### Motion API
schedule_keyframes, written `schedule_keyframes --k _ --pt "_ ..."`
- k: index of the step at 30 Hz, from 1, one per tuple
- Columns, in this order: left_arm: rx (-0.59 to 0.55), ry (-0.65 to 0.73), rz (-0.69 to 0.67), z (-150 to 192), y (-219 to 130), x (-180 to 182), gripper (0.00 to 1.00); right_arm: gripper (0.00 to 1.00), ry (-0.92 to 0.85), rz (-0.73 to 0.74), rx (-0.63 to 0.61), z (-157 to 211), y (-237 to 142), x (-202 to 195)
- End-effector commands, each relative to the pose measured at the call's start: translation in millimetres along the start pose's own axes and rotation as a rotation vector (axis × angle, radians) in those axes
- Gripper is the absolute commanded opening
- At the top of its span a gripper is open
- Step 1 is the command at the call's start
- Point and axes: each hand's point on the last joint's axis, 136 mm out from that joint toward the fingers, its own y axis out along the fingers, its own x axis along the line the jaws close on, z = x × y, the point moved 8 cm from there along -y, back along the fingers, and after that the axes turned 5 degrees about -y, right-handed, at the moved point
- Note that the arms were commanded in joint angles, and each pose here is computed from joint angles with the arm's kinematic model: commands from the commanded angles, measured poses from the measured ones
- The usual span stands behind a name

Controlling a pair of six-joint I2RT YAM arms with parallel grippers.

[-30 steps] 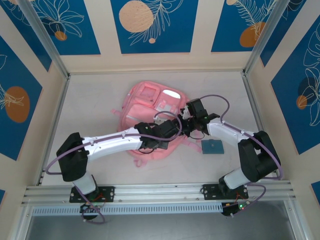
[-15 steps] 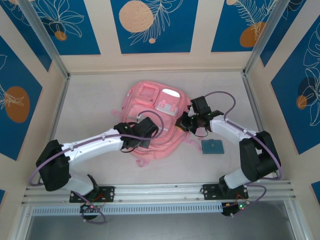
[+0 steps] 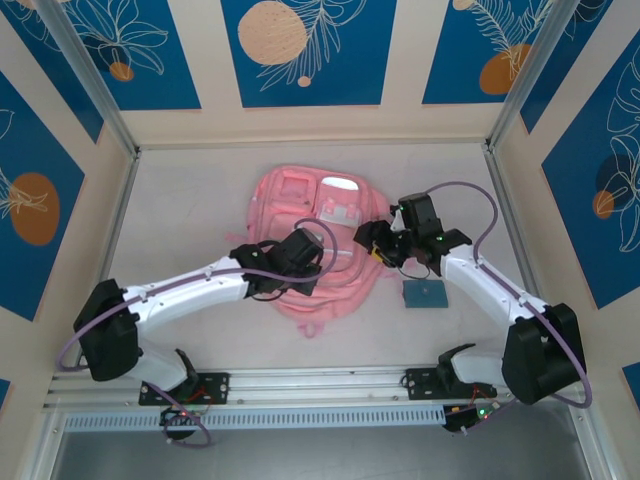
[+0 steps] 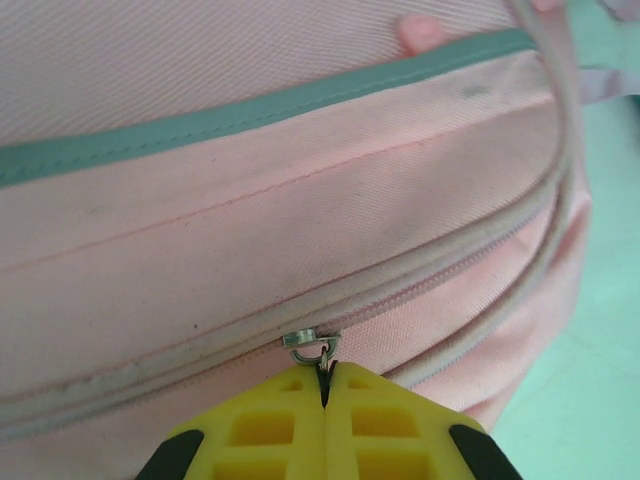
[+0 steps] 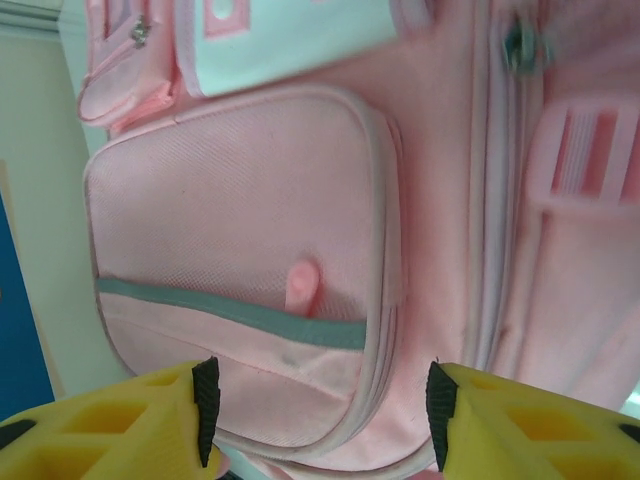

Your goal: Pack the student bag

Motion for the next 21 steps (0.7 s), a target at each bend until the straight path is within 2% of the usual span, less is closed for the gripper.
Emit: schedule_keyframes --k 1,8,12,17,21 --pt "-0.047 0.04 0.15 -16.8 -2.0 -37.5 0.0 0.58 0.108 0.033 0.049 13.3 -3.0 -13.8" --pt "-0.016 0.039 0.136 -21.4 15.2 -53.2 0.0 0.57 0.245 0.062 0.054 24.2 2.9 -29.9" --pt "0.0 0.041 0.125 -20.3 19.2 -54.5 0.0 0.55 0.266 0.037 0.075 25.4 10.7 -31.9" --pt "0.008 0.047 0.117 -18.9 18.6 -53.1 0.0 0.45 0.249 -0.007 0.097 21.4 16.6 -25.5" --pt "0.021 0.062 0.062 -17.3 16.9 -47.2 0.0 0.31 0.223 0.009 0.068 17.6 17.2 -25.8"
